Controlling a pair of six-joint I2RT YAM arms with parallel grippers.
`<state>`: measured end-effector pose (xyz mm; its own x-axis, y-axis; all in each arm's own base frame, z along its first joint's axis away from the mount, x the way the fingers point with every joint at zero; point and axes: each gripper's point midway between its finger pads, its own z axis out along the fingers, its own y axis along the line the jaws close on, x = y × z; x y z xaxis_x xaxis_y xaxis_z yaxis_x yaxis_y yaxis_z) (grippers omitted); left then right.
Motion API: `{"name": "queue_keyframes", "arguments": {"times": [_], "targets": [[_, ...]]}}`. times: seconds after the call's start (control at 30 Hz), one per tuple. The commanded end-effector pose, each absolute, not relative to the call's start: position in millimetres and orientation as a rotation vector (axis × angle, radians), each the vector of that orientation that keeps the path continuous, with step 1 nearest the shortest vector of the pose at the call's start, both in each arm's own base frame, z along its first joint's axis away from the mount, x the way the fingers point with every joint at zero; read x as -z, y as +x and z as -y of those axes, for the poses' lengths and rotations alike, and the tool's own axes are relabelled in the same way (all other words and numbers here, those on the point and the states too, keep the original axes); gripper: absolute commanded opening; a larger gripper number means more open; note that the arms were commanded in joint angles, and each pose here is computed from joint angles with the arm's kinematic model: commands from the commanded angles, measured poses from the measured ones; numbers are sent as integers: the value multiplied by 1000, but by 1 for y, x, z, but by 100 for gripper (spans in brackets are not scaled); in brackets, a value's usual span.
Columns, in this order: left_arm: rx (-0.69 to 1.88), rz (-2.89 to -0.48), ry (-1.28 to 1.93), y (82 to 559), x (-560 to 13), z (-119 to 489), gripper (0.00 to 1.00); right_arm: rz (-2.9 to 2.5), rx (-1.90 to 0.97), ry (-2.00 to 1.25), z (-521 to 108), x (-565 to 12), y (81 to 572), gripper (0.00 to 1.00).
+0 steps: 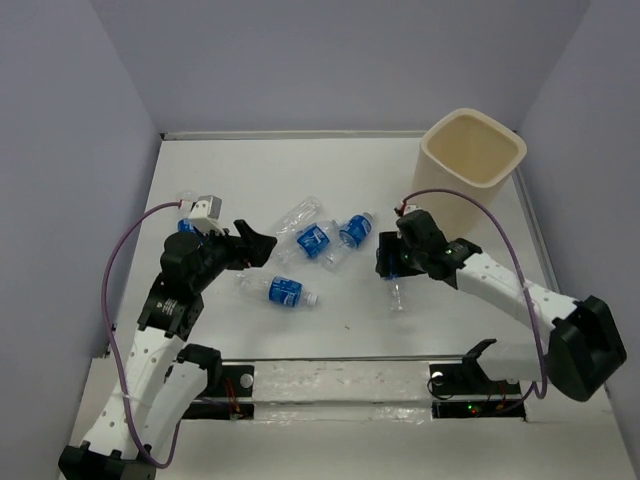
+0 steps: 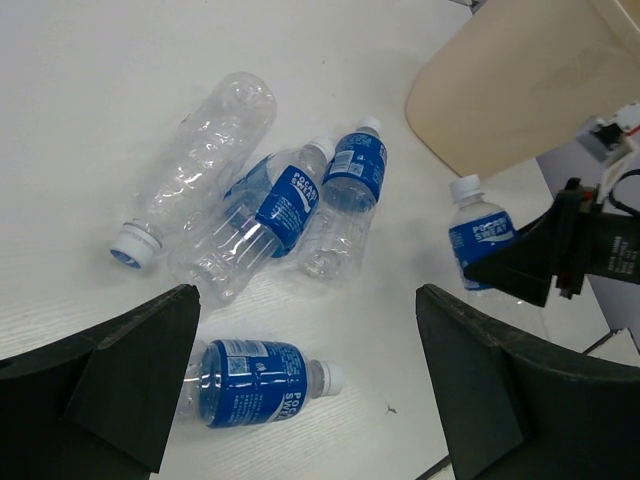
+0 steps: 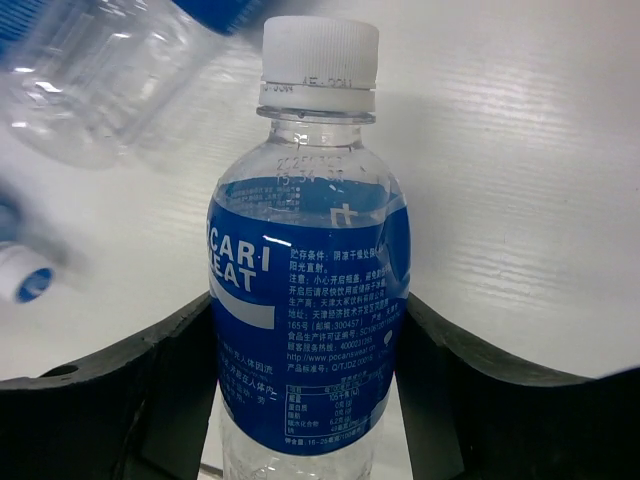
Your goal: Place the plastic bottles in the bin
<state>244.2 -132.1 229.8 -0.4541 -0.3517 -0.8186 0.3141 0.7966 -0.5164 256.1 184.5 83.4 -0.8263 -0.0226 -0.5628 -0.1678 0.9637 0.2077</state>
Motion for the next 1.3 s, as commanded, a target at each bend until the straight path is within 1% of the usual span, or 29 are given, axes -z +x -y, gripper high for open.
{"name": "queue_keyframes", "arguments": {"times": [0.0,0.07,0.1,0.13,0.17,0.2,0.27,0.3,0.37,0.43,0.5,0.53,0.63,0.73,0.8,0.87,0.9,0.93,1.0,1.03,1.07,1.2,1.27], "targets": [[788,-1870,-12,243,-236,136,99,-2369,-524,-131,-194,-157,250,48],[793,-1869,-12,243,-237,136,99,-2227,-586,-142,-199,-206,258,48],[799,-1871,-8,242,-236,137,99,-2100,-601,-126,-202,-250,273,48],[802,-1872,-3,242,-236,138,99,-2027,-591,-109,-201,-275,282,49],[807,-1872,2,241,-236,139,99,-1969,-546,-109,-198,-292,294,48],[809,-1869,6,241,-237,139,99,-1837,-509,-42,-190,-339,312,48],[806,-1869,4,241,-236,138,99,-1709,-408,27,-176,-378,334,48],[806,-1869,7,241,-236,139,99,-1598,-313,104,-159,-411,355,47],[808,-1868,10,240,-237,140,99,-1514,-185,181,-127,-436,377,46],[811,-1865,16,239,-237,140,99,-1383,-69,330,-91,-464,399,46],[811,-1863,17,239,-237,140,99,-1321,-9,409,-61,-473,413,46],[813,-1862,20,238,-238,141,98,-1288,42,460,-35,-473,426,46],[836,-1862,40,236,-238,145,97,-1194,178,517,9,-480,436,46],[889,-1866,90,233,-238,155,94,-1103,350,465,31,-470,440,47],[913,-1860,117,232,-241,160,93,-1047,406,437,37,-467,440,47],[947,-1866,124,233,-242,165,92,-1075,412,402,33,-449,448,47],[1005,-1843,147,229,-249,173,91,-1092,408,390,33,-437,454,48],[1027,-1850,150,229,-249,177,91,-1102,406,384,32,-430,457,49],[1056,-1800,167,230,-264,186,89,-1122,411,382,34,-416,462,74],[1059,-1801,166,231,-265,190,88,-1141,417,381,34,-405,464,89],[1047,-1783,169,233,-273,196,88,-1143,409,390,35,-404,462,99],[1027,-1807,189,238,-273,222,88,-1161,292,356,21,-414,457,100],[986,-1861,214,245,-258,236,88,-1136,223,360,17,-441,442,100]]}}
